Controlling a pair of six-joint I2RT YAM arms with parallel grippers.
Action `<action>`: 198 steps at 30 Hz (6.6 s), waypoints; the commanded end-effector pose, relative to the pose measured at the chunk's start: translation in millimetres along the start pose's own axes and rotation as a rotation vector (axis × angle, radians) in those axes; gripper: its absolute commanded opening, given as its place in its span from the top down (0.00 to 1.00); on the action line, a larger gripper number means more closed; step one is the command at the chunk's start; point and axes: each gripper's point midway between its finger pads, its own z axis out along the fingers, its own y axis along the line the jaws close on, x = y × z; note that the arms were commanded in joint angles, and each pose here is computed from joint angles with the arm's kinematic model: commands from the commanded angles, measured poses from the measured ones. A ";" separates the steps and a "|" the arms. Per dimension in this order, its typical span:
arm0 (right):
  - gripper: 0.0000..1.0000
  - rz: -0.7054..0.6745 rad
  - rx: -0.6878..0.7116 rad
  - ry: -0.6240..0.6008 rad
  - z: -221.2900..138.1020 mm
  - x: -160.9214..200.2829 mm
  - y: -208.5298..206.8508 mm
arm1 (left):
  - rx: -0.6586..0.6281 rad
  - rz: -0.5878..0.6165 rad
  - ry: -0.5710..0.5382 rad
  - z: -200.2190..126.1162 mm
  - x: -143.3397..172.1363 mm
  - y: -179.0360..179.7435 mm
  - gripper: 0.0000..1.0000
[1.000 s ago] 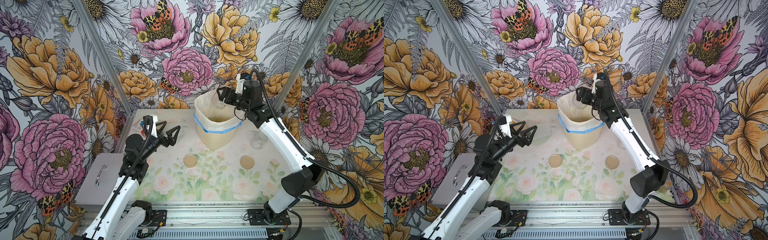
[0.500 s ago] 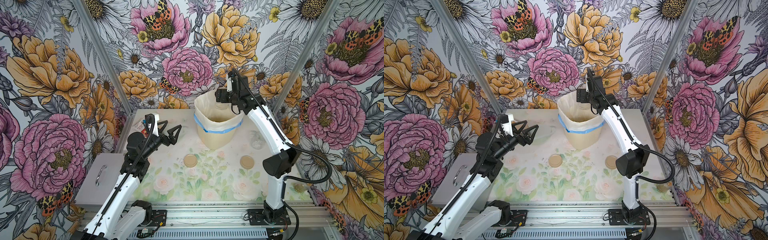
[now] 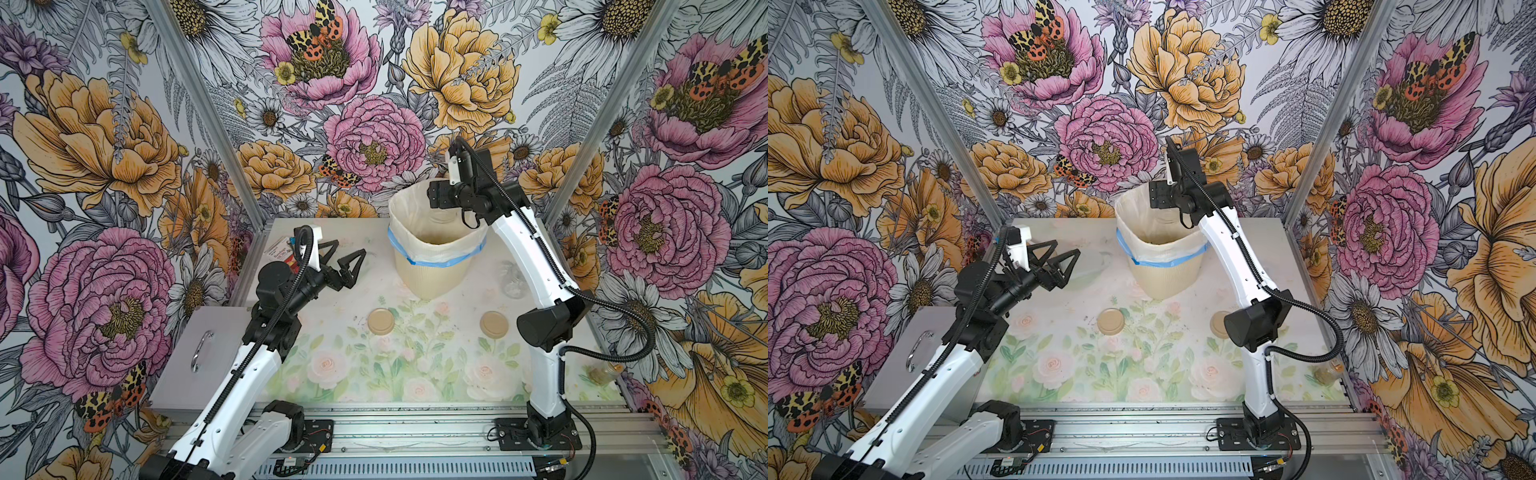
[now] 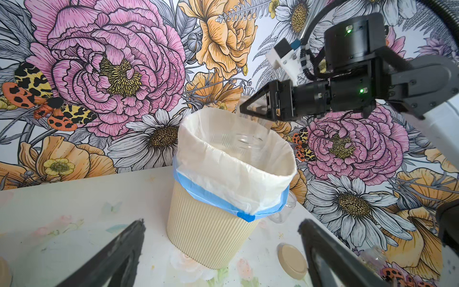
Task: Empty moldy tea leaves from jars
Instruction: Pour the moldy tea leaves from the jar into the trash bin, then place the jar at the center of the board.
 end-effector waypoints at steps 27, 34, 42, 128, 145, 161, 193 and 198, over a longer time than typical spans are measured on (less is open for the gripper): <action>0.31 0.169 -0.201 -0.233 -61.8 -55.3 7.3 | 0.241 0.217 -0.009 85.8 -41.5 -46.8 0.01; 0.30 0.446 -0.336 -0.247 -84.9 -67.5 -13.6 | 0.384 0.340 -0.014 140.6 -47.9 -71.5 0.01; 0.30 0.766 -0.500 -0.301 -99.0 -67.7 -37.3 | 0.497 0.307 -0.076 178.3 -57.1 -81.9 0.01; 0.32 1.209 -0.757 -0.289 -128.1 -12.2 -46.5 | 0.721 0.408 -0.041 286.2 -4.5 -171.0 0.01; 0.32 1.209 -0.763 -0.277 -124.1 -12.5 -38.1 | 0.721 0.382 -0.033 287.2 -2.0 -168.8 0.18; 0.06 1.199 -0.708 -0.234 -123.5 -1.5 -37.4 | 0.684 0.393 -0.094 284.1 -29.8 -162.8 0.47; 0.00 1.004 -0.594 -0.149 -109.1 20.2 -33.8 | 0.398 0.434 -0.105 185.9 -118.8 -69.0 0.49; 0.00 1.011 -0.577 -0.140 -100.8 20.8 -35.5 | 0.295 0.441 -0.014 151.4 -114.8 -35.6 0.48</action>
